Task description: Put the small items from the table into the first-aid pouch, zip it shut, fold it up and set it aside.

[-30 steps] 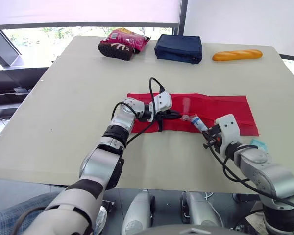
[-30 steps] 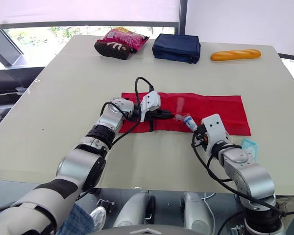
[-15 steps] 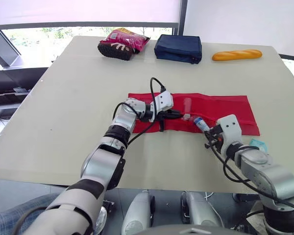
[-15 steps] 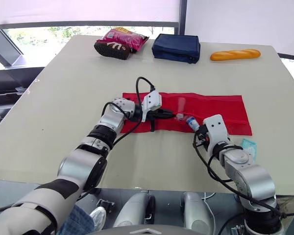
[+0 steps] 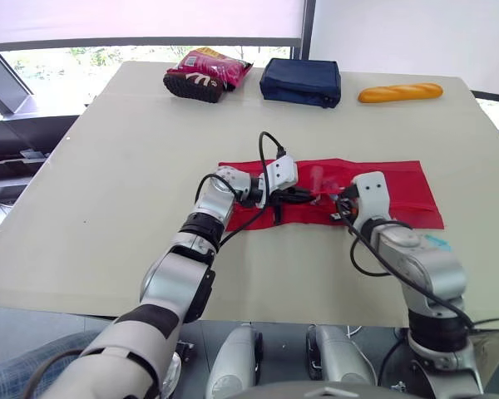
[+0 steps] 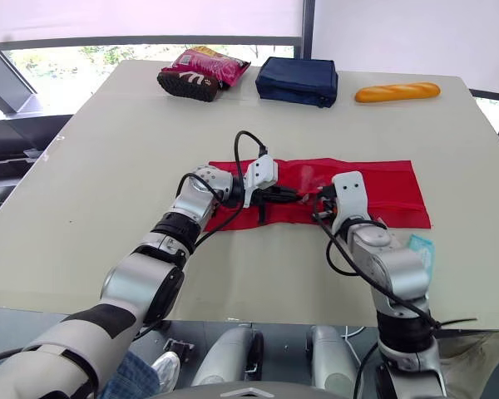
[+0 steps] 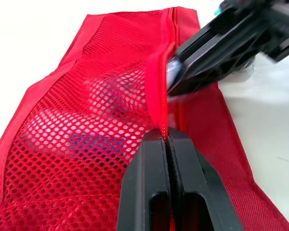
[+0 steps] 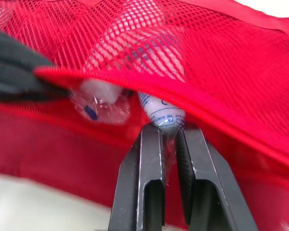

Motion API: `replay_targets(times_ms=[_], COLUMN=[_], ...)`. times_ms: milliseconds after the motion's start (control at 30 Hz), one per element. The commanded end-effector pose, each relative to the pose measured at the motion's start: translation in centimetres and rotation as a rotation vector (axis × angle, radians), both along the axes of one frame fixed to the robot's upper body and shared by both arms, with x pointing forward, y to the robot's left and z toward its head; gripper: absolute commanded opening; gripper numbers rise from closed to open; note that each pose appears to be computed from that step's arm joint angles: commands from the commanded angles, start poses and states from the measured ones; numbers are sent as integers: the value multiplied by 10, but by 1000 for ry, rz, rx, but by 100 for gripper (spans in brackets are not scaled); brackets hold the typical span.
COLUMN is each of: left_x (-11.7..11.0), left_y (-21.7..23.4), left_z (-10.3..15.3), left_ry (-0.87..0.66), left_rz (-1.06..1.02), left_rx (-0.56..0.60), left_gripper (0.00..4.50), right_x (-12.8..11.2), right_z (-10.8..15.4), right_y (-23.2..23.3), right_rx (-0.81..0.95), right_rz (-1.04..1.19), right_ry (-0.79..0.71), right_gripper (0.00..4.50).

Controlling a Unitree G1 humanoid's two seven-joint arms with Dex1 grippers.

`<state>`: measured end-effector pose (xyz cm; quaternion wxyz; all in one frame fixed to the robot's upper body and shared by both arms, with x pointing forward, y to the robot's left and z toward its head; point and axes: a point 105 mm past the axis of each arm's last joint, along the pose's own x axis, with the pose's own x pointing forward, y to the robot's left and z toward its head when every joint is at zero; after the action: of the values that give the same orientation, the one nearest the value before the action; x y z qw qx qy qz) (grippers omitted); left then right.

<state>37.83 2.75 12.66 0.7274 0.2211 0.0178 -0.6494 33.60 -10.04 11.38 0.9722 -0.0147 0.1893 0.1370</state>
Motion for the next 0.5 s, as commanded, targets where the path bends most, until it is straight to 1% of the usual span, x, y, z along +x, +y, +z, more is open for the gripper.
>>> replay_targets(times_ms=[33,133,367,500], left_x=[-1,-1,-3,-4], left_y=[-11,-12,-13,-13], left_z=[18,18,16,15], left_ry=[-62,-64,-62,-61], left_rz=[-45,-48,-57,-59], left_rx=[-19,-20,-18,-17], left_gripper=[0,0,0,0], right_x=[6,8,28,31], right_z=[11,13,31,34], right_y=[21,30,40,46], right_rx=[48,83,270,293], right_rz=[37,53,-50,-57], right_ry=[-33,-30,-60,-76], right_gripper=[2,2,2,2])
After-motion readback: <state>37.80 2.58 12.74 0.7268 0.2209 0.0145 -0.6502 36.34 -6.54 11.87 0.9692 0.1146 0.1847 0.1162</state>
